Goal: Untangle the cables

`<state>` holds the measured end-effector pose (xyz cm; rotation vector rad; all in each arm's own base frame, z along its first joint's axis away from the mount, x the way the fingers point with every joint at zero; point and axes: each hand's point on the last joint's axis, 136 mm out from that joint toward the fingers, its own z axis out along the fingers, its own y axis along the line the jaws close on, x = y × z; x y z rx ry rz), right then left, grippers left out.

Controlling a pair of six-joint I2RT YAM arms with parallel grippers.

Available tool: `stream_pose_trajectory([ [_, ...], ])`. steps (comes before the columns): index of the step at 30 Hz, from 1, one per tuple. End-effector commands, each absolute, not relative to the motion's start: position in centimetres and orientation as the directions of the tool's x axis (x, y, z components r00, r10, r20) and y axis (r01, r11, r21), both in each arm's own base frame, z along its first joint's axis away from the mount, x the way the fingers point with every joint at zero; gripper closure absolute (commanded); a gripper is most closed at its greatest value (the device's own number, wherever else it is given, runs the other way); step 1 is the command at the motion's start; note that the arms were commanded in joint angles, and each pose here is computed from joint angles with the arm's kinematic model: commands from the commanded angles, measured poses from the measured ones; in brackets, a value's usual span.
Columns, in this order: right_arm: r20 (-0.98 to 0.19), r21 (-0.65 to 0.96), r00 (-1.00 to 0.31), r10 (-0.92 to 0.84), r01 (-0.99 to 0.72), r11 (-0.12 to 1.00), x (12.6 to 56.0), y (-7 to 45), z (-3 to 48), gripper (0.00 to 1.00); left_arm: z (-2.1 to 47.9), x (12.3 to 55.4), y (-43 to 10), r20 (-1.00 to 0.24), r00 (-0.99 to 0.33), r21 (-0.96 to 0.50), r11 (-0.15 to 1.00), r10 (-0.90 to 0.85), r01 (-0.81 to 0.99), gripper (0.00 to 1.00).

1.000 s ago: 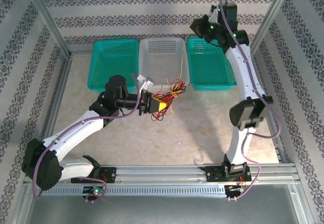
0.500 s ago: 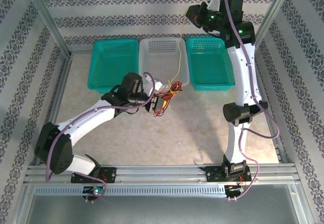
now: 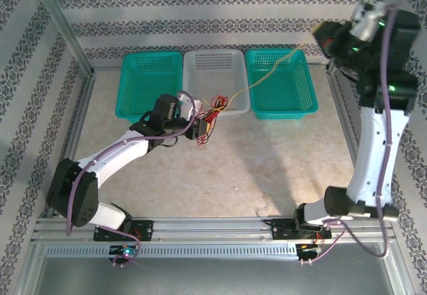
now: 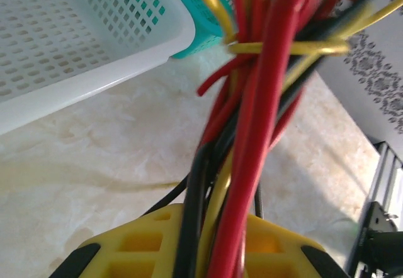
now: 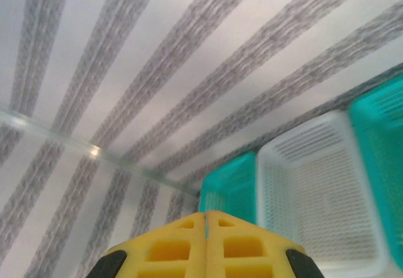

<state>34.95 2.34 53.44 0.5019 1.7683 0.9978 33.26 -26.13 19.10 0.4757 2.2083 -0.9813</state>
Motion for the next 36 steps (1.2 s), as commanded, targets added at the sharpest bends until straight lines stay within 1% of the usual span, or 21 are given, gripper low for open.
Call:
stream_pose_trajectory([
  [1, -0.609, 0.777, -0.092, 0.788, -0.265, 0.571, 32.0, -4.0, 60.7, 1.00, 11.5, 30.5, -21.9, -0.435, -0.900, -0.584, 0.760, 0.002, 0.284, 1.00],
  [3, -0.558, 0.811, -0.051, 0.828, -0.246, 0.531, 31.3, -7.1, 59.9, 1.00, 11.6, 30.4, -21.7, -0.427, -0.904, -0.613, 0.743, -0.025, 0.269, 1.00],
  [5, -0.527, 0.833, -0.036, 0.849, -0.220, 0.508, 31.0, -8.7, 58.8, 1.00, 11.7, 30.1, -21.4, -0.426, -0.904, -0.614, 0.742, -0.025, 0.269, 1.00],
  [8, -0.544, 0.828, 0.025, 0.838, -0.147, 0.542, 30.2, -10.6, 57.9, 1.00, 11.6, 29.8, -20.5, -0.424, -0.906, -0.582, 0.769, -0.010, 0.264, 1.00],
  [10, -0.523, 0.840, 0.083, 0.848, -0.117, 0.529, 29.2, -12.8, 57.8, 1.00, 11.5, 29.8, -19.3, -0.416, -0.909, -0.566, 0.792, -0.035, 0.229, 1.00],
  [12, -0.507, 0.848, 0.113, 0.854, -0.110, 0.518, 28.9, -13.9, 58.0, 1.00, 11.3, 29.7, -18.3, -0.407, -0.912, -0.550, 0.810, -0.045, 0.206, 1.00],
  [15, -0.509, 0.846, 0.132, 0.851, -0.105, 0.523, 28.6, -14.5, 58.4, 1.00, 10.6, 29.5, -16.4, -0.405, -0.913, -0.469, 0.866, -0.037, 0.172, 1.00],
  [18, -0.517, 0.840, 0.141, 0.844, -0.105, 0.532, 28.4, -14.4, 58.9, 1.00, 9.3, 29.5, -14.8, -0.394, -0.918, -0.404, 0.905, -0.043, 0.130, 1.00],
  [20, -0.520, 0.838, 0.144, 0.842, -0.103, 0.535, 28.3, -14.3, 59.0, 1.00, 8.8, 29.5, -14.8, -0.383, -0.923, -0.403, 0.907, -0.046, 0.122, 1.00],
  [21, -0.522, 0.837, 0.138, 0.842, -0.106, 0.536, 28.4, -14.2, 59.0, 1.00, 8.9, 29.6, -15.2, -0.385, -0.922, -0.425, 0.896, -0.052, 0.126, 1.00],
  [24, -0.533, 0.830, 0.103, 0.840, -0.129, 0.543, 28.8, -12.8, 59.0, 1.00, 10.3, 29.8, -17.3, -0.425, -0.904, -0.480, 0.858, -0.043, 0.184, 1.00],
  [27, -0.558, 0.815, 0.055, 0.828, -0.148, 0.560, 28.9, -10.7, 58.7, 1.00, 12.1, 29.5, -20.0, -0.457, -0.889, -0.502, 0.819, 0.022, 0.278, 1.00],
  [31, -0.585, 0.802, -0.012, 0.811, -0.160, 0.576, 29.1, -8.1, 57.7, 1.00, 13.8, 27.8, -23.7, -0.474, -0.872, -0.525, 0.754, 0.126, 0.394, 1.00],
  [32, -0.591, 0.798, -0.029, 0.806, -0.163, 0.580, 29.2, -7.5, 57.4, 1.00, 13.9, 27.4, -24.5, -0.473, -0.869, -0.528, 0.742, 0.147, 0.413, 0.94],
  [34, -0.599, 0.795, -0.063, 0.798, -0.165, 0.584, 29.3, -6.4, 56.7, 1.00, 14.0, 27.0, -25.7, -0.474, -0.866, -0.538, 0.724, 0.163, 0.431, 0.74],
  [36, -0.607, 0.790, -0.089, 0.790, -0.173, 0.587, 29.4, -5.3, 56.1, 1.00, 14.0, 27.2, -25.9, -0.481, -0.865, -0.545, 0.726, 0.139, 0.419, 0.60],
])
